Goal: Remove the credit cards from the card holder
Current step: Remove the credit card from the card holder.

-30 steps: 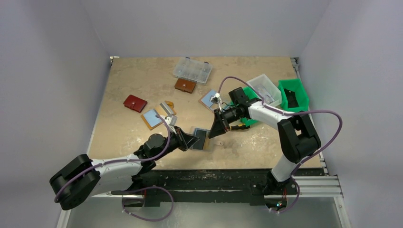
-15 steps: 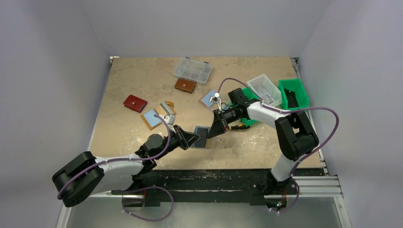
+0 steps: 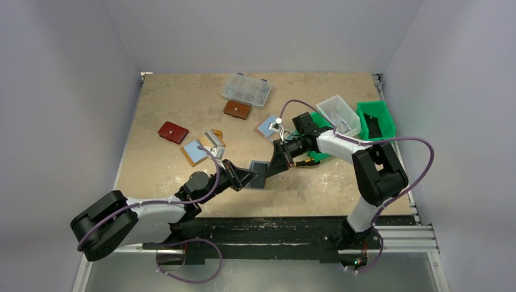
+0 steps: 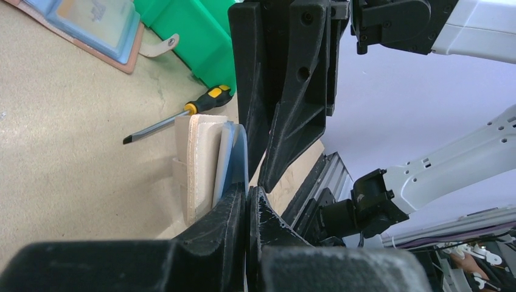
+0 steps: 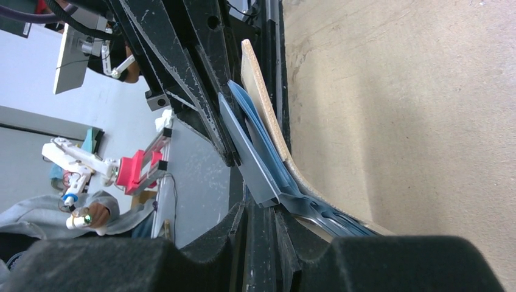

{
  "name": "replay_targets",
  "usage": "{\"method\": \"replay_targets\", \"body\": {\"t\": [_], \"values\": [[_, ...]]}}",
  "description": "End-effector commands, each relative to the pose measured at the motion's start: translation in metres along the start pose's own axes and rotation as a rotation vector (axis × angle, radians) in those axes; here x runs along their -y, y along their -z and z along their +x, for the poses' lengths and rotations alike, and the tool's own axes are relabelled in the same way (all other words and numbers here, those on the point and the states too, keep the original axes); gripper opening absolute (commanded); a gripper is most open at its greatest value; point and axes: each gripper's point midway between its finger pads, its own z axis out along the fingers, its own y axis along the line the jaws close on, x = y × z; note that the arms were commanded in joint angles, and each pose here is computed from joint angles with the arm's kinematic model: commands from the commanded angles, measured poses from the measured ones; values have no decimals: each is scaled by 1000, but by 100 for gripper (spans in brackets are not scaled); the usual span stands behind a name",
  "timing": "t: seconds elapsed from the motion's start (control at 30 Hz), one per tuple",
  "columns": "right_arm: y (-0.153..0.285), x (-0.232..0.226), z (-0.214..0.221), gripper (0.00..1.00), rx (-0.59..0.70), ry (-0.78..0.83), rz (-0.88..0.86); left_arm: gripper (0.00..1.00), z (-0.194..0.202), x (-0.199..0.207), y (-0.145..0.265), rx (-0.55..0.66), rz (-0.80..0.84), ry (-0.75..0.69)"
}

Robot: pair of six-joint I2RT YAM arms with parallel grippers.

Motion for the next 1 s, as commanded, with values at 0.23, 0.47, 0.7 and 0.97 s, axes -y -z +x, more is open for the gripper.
{"method": "replay_targets", "body": {"t": [0.23, 0.47, 0.7, 0.97], "values": [[1, -8, -5, 23, 16, 7, -63, 0, -15, 24, -2, 57, 107, 20], [2, 0, -6, 27, 24, -12, -32, 0, -15, 28, -2, 56, 123, 23], [2, -3, -6, 16, 27, -12, -54, 0, -13, 27, -3, 52, 122, 29], [4, -8, -7, 0, 29, 14, -80, 12, -19, 19, 4, 74, 61, 29]]}}
